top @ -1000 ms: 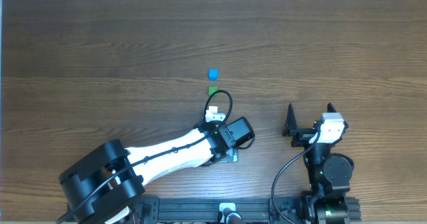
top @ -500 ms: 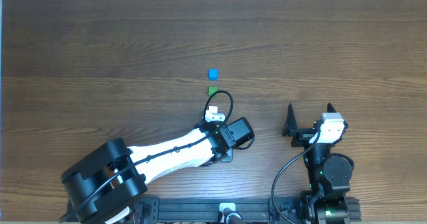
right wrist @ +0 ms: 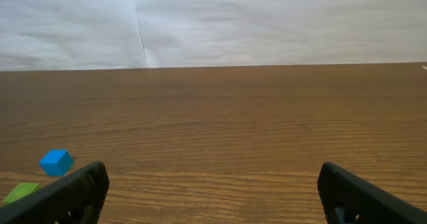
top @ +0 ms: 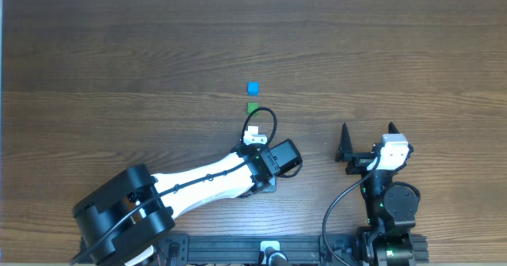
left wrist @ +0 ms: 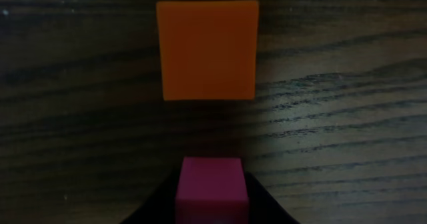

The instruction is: Stack Cubes

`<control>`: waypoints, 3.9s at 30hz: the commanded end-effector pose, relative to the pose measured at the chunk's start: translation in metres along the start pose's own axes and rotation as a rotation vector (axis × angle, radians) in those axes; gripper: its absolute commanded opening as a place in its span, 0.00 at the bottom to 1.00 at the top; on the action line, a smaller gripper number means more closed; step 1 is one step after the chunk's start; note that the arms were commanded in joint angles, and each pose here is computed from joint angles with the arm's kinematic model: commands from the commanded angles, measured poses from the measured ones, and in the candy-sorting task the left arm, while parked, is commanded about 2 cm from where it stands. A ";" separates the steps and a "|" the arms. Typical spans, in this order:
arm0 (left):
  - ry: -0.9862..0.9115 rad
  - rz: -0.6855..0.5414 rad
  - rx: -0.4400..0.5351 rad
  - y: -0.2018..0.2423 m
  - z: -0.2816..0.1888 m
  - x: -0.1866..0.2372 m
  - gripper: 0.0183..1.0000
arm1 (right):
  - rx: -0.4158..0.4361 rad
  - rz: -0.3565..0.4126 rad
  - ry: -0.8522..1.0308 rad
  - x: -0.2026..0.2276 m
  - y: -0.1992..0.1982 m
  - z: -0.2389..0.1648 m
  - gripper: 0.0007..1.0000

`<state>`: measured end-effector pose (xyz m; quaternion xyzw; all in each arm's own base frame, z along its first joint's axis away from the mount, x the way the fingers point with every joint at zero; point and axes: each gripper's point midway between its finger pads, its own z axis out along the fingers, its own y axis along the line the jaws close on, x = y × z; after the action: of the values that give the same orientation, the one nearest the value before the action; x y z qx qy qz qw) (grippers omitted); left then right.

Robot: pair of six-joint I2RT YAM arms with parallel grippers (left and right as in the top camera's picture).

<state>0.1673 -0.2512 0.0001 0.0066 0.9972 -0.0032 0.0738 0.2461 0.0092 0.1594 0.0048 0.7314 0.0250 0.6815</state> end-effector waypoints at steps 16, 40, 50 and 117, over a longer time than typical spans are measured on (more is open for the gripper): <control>-0.118 -0.112 0.021 -0.002 -0.089 -0.074 0.03 | -0.011 -0.009 0.002 0.002 0.002 0.000 0.99; -0.035 -0.111 0.028 0.003 -0.036 -0.128 0.02 | -0.011 -0.009 0.002 0.002 0.002 0.000 0.99; 0.001 -0.108 0.008 0.003 -0.022 -0.123 0.02 | -0.011 -0.009 0.002 0.002 0.002 0.000 0.99; -0.016 -0.023 -0.009 0.001 -0.009 -0.128 0.03 | -0.011 -0.009 0.002 0.002 0.002 0.000 0.99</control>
<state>0.2872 -0.2510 0.0294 -0.0139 0.9970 -0.0058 0.0758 0.2461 0.0092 0.1594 0.0045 0.7314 0.0247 0.6815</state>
